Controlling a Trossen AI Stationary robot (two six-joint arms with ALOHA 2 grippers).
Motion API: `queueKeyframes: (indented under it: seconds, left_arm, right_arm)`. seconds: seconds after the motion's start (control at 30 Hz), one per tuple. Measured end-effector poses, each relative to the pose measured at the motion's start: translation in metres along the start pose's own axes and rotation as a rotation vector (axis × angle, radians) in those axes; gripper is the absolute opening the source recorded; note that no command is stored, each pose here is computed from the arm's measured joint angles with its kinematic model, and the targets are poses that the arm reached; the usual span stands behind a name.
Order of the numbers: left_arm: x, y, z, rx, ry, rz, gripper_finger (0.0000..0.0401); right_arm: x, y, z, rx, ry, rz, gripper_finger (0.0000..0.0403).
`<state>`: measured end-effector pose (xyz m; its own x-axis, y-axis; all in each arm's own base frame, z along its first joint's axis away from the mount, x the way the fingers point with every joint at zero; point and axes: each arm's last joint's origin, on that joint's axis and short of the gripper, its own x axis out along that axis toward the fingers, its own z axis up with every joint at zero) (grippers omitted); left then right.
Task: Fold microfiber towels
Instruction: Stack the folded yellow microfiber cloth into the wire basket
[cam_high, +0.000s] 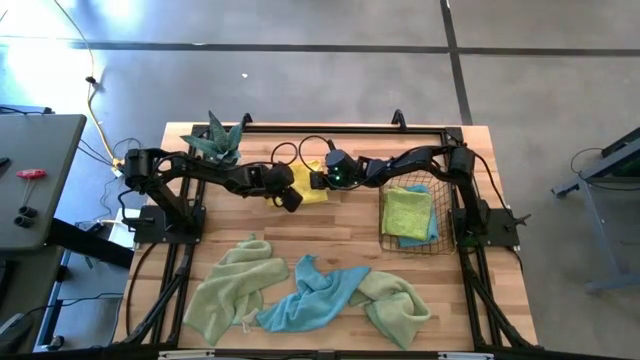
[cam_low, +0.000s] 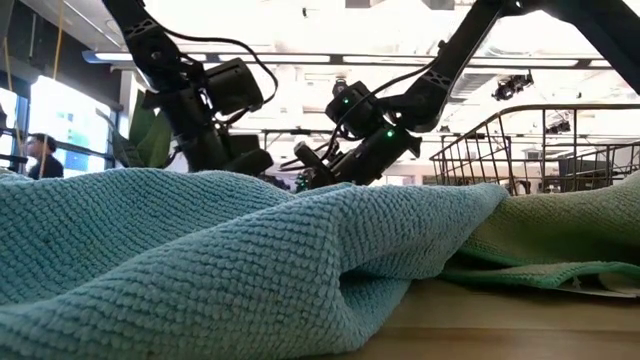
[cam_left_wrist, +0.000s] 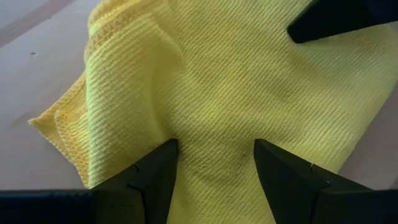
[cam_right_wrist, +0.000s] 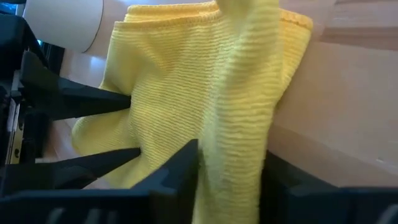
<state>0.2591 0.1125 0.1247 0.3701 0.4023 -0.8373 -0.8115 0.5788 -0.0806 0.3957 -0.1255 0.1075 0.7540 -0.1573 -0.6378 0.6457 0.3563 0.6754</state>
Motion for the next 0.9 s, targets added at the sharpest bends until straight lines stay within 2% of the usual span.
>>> queueKeyframes:
  seconds: [0.1, 0.17, 0.3, 0.43, 0.53, 0.7, 0.83, 0.9]
  left_arm:
    - [-0.002, -0.001, 0.001, -0.023, 0.002, -0.031, 0.0202]
    - [-0.005, -0.003, 0.002, -0.033, -0.008, -0.042, 0.0202]
    - [-0.023, -0.009, 0.006, -0.044, -0.054, -0.097, 0.0202]
    - [-0.056, -0.015, 0.012, -0.042, -0.134, -0.191, 0.0202]
    - [-0.086, -0.016, 0.015, -0.070, -0.201, -0.264, 0.0202]
    - [-0.128, -0.015, 0.016, -0.079, -0.311, -0.360, 0.0202]
    - [-0.146, -0.011, 0.014, -0.082, -0.355, -0.373, 0.0202]
    - [-0.150, -0.009, 0.012, -0.083, -0.363, -0.366, 0.0202]
  right_arm:
    - [0.000, 0.000, 0.000, 0.006, -0.002, -0.001, 0.0038]
    - [0.000, 0.000, 0.000, -0.006, 0.000, 0.001, 0.0012]
    - [-0.002, 0.002, 0.000, -0.013, 0.023, 0.013, 0.0006]
    - [-0.019, 0.015, 0.007, -0.087, 0.031, 0.004, 0.0003]
    - [-0.039, 0.035, 0.017, -0.206, 0.051, -0.033, 0.0002]
    - [-0.078, 0.072, 0.030, -0.480, 0.141, -0.199, 0.0001]
    - [-0.110, 0.107, 0.037, -0.691, 0.222, -0.299, 0.0001]
    - [-0.125, 0.123, 0.040, -0.758, 0.249, -0.303, 0.0001]
